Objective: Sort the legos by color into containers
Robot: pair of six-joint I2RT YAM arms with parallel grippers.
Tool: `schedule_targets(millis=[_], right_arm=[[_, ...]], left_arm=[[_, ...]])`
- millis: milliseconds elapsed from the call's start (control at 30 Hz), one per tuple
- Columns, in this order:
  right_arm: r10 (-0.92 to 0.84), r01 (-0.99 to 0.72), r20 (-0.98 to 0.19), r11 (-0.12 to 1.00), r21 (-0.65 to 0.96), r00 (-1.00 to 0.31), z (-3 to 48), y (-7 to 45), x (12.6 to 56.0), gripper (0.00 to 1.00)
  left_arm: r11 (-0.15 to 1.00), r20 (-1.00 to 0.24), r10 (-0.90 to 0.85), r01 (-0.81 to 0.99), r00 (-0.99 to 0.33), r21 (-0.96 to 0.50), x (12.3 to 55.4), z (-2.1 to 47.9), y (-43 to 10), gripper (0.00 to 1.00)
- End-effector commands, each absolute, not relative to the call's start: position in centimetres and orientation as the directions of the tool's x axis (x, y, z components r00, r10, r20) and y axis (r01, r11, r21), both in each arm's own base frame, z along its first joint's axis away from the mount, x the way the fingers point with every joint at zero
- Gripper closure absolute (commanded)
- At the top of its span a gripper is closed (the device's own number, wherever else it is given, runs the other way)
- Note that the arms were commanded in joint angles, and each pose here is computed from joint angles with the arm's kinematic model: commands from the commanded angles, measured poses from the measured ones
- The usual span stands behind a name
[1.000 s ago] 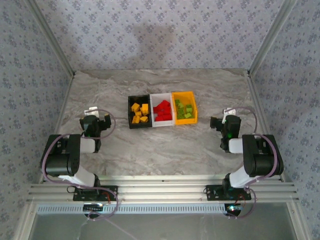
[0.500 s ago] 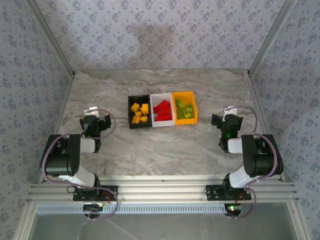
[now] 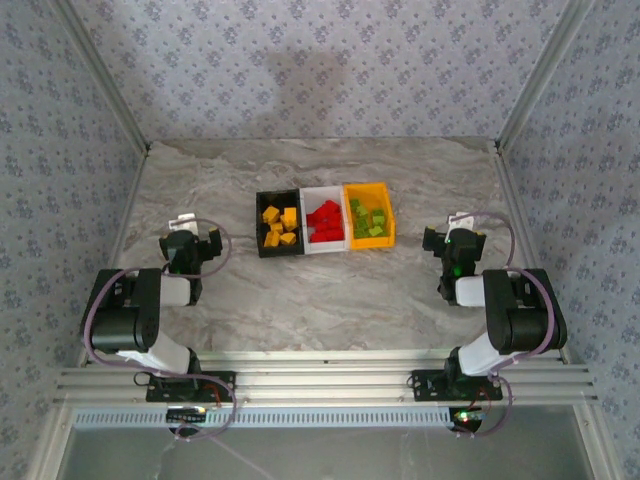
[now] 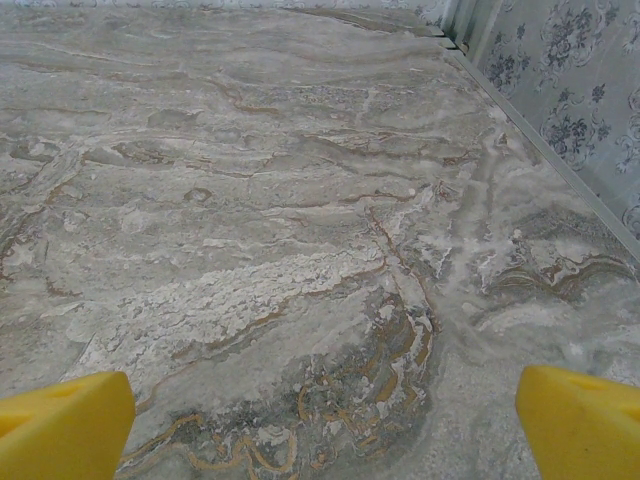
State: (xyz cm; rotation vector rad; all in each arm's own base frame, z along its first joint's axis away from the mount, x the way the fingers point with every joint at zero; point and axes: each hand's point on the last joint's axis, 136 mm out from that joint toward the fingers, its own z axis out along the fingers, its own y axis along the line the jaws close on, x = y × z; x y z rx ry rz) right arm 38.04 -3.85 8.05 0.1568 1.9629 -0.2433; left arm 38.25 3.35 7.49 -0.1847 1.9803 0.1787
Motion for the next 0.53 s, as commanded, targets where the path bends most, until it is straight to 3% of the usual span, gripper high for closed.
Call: schedule_targets(millis=[0,500], right_arm=[[0.002,0.242,-0.932,0.966,-0.091,-0.361,8.84,-4.04,38.33,0.00],[0.003,0.243,-0.933,0.966,-0.091,-0.360,8.91,-4.07,38.34,0.00]], left_arm=[[0.975,-0.936,-0.058,-0.222,-0.346,0.022,39.20,9.22,3.49,0.00],[0.977,-0.935,-0.045,-0.211,-0.353,0.033,39.26,9.14,3.15,0.00]])
